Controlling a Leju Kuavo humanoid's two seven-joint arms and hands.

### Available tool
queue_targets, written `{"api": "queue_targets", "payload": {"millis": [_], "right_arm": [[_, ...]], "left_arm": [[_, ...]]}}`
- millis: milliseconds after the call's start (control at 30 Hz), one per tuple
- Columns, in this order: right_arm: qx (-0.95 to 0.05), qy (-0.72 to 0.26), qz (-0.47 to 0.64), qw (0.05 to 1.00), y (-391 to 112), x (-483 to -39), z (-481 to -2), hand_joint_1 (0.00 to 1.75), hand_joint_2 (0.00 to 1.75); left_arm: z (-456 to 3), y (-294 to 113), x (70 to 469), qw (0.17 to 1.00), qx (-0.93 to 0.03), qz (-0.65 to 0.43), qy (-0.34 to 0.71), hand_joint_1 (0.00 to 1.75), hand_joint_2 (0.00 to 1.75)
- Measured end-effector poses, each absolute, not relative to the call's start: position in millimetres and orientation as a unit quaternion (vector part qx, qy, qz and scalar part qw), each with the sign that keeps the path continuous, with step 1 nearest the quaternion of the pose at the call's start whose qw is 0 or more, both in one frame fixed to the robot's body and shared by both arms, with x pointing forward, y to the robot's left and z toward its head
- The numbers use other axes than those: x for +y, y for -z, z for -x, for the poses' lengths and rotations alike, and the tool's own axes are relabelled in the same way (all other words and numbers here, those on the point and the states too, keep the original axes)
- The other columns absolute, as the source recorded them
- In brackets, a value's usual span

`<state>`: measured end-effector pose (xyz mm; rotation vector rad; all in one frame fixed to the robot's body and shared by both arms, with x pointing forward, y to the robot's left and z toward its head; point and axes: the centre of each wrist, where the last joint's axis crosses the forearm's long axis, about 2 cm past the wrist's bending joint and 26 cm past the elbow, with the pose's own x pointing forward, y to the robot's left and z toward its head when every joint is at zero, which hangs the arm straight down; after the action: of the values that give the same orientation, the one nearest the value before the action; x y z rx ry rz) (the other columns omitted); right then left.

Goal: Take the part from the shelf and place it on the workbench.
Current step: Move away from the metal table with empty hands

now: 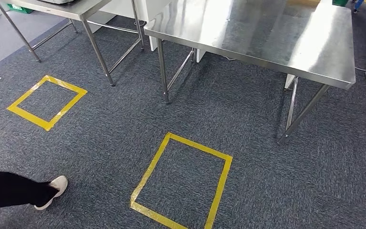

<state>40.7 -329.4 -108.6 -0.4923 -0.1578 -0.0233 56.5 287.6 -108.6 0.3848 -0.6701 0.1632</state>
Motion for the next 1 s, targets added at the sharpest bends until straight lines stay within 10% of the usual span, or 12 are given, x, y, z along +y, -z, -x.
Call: {"api": "queue_targets", "payload": {"millis": [1000], "right_arm": [[-0.083, -0.01, 0.236, 0.968, 108.8, -328.8, -41.1, 0.0, 0.0]], "left_arm": [[-55.7, 108.5, 283.5, 0.923, -0.323, -0.19, -0.081, 0.0, 0.0]]}}
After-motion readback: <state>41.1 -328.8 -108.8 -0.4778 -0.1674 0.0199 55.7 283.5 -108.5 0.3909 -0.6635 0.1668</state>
